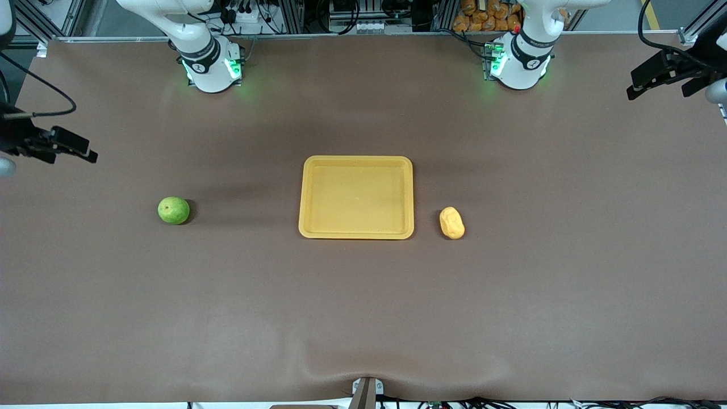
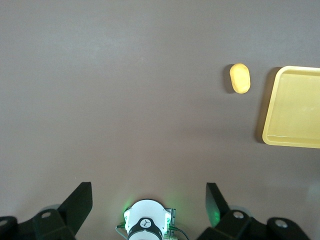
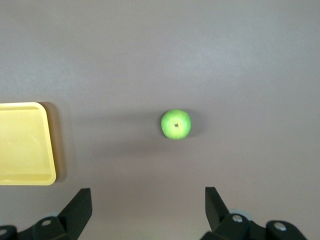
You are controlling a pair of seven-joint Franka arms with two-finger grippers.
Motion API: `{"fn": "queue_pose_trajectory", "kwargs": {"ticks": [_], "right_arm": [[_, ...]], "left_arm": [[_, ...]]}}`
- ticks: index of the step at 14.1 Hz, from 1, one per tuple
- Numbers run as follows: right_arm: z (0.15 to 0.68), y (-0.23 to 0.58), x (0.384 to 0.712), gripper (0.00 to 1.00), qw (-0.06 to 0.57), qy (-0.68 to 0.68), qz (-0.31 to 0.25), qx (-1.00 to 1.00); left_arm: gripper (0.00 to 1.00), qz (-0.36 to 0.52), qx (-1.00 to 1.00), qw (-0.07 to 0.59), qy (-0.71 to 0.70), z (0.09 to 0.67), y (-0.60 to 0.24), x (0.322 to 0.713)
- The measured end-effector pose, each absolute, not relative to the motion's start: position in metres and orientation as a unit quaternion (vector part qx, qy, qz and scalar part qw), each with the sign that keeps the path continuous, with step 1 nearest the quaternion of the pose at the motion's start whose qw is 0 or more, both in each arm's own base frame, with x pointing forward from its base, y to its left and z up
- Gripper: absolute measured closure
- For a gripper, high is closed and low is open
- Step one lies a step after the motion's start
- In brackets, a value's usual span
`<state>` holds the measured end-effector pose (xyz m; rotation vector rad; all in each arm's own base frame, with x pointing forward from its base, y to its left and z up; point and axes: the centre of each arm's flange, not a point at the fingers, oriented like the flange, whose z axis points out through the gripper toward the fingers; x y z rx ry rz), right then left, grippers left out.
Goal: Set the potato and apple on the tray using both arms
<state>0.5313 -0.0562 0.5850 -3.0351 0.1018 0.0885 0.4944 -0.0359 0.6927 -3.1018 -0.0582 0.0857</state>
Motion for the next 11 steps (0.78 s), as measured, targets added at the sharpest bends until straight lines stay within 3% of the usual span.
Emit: {"fn": "queue_pose_trajectory", "kwargs": {"ticks": [5, 11], "right_arm": [[0.624, -0.038, 0.523, 0.0, 0.015, 0.03, 0.031, -0.999], [0.617, -0.041, 0.525, 0.0, 0.013, 0.034, 0.038, -0.999]], "left_arm": [[0.0, 0.028, -0.999, 0.023, -0.023, 0.692, -0.031, 0.495], [0.0, 0.044, -0.998, 0.036, -0.025, 0.675, -0.029, 0.507]]}}
